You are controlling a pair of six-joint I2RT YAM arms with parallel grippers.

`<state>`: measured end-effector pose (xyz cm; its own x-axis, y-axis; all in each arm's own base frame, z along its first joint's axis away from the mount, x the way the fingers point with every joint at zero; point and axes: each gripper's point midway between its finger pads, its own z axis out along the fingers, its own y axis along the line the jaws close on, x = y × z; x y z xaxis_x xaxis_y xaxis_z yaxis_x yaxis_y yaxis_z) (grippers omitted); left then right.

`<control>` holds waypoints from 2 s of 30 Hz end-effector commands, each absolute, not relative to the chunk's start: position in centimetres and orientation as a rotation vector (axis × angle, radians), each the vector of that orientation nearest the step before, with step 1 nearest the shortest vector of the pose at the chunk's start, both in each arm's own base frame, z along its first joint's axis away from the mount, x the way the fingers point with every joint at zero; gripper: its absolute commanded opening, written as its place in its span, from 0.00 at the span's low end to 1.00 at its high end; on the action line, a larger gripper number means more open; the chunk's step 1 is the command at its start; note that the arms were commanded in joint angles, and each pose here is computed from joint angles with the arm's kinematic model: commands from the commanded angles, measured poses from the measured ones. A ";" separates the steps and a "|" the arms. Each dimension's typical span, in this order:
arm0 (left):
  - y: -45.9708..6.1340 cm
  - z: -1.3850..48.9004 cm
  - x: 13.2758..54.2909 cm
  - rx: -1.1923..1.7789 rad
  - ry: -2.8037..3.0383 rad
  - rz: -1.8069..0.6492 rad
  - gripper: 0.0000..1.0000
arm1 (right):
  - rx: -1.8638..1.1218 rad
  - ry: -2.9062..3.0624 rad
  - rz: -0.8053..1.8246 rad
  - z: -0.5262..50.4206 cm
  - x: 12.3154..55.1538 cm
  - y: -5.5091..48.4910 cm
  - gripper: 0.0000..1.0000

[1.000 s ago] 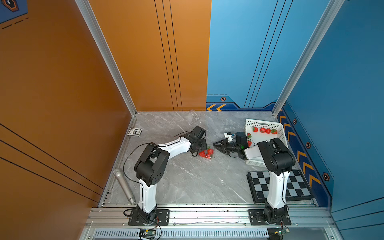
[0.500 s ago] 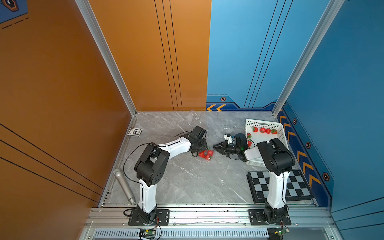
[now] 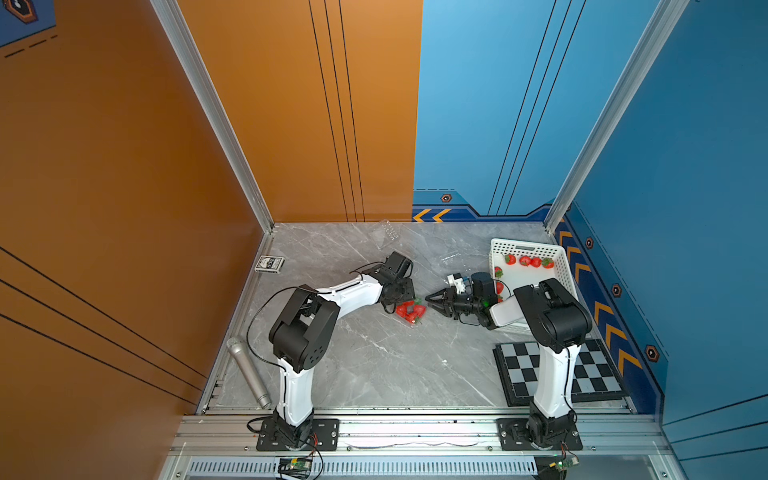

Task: Pack strawberries into containers
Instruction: Close the packing box at the center of the board.

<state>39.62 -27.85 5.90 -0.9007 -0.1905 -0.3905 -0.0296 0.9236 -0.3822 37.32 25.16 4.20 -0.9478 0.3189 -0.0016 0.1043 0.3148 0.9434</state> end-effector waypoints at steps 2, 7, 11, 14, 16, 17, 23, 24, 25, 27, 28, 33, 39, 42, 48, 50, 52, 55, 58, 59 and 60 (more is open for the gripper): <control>-27.9 5.5 39.4 -0.158 2.671 -0.491 0.58 | 0.359 2.375 1.720 5.2 36.4 25.4 0.33; -27.8 5.5 39.3 -0.161 2.671 -0.487 0.58 | 0.334 2.401 1.718 5.4 35.4 25.5 0.40; -27.8 5.4 39.1 -0.157 2.678 -0.474 0.57 | 0.330 2.452 1.678 4.9 34.4 25.4 0.45; -27.9 5.3 39.1 -0.151 2.679 -0.474 0.56 | 0.312 2.506 1.618 4.3 33.8 25.3 0.44; -27.9 5.3 39.0 -0.151 2.681 -0.474 0.56 | 0.308 2.538 1.582 4.0 33.5 25.1 0.42; -27.9 5.2 39.0 -0.150 2.682 -0.473 0.56 | 0.303 2.548 1.575 3.9 33.3 25.1 0.41; -27.9 5.0 38.9 -0.147 2.687 -0.468 0.54 | 0.304 2.589 1.535 3.6 32.9 25.0 0.40; -28.0 4.9 38.8 -0.145 2.688 -0.467 0.54 | 0.303 2.577 1.542 3.8 33.1 25.1 0.40; -28.0 4.9 38.9 -0.145 2.689 -0.468 0.54 | 0.305 2.573 1.547 3.9 33.1 25.2 0.40; -28.0 4.8 38.8 -0.146 2.692 -0.465 0.54 | 0.299 2.566 1.557 4.0 33.3 25.5 0.40; -28.0 4.7 38.8 -0.144 2.694 -0.465 0.53 | 0.300 2.556 1.568 4.2 33.4 25.7 0.39; -28.1 4.6 38.7 -0.143 2.697 -0.465 0.53 | 0.306 2.513 1.630 4.7 33.9 26.5 0.34; -28.2 4.5 38.7 -0.139 2.697 -0.463 0.53 | 0.305 2.501 1.649 4.8 33.9 26.7 0.24; -28.2 4.5 38.7 -0.139 2.697 -0.466 0.53 | 0.308 2.504 1.643 4.7 33.9 26.6 0.21; -28.3 4.6 38.7 -0.134 2.696 -0.469 0.53 | 0.301 2.504 1.651 4.6 33.8 26.8 0.27; -28.1 4.5 38.5 -0.127 2.704 -0.458 0.53 | 0.297 2.506 1.653 4.6 33.6 26.8 0.31; -27.7 4.3 38.3 -0.127 2.710 -0.447 0.50 | 0.297 2.513 1.651 4.6 33.5 26.9 0.38; -27.3 3.9 37.8 -0.129 2.721 -0.436 0.47 | 0.294 2.526 1.643 4.3 33.2 27.1 0.40; -26.5 3.9 37.3 -0.137 2.720 -0.406 0.46 | 0.292 2.544 1.635 4.0 32.8 27.4 0.42; -26.3 3.9 37.2 -0.140 2.718 -0.404 0.45 | 0.292 2.548 1.629 4.0 32.7 27.5 0.43; -26.2 4.0 37.2 -0.138 2.718 -0.402 0.43 | 0.293 2.559 1.621 3.8 32.4 27.5 0.44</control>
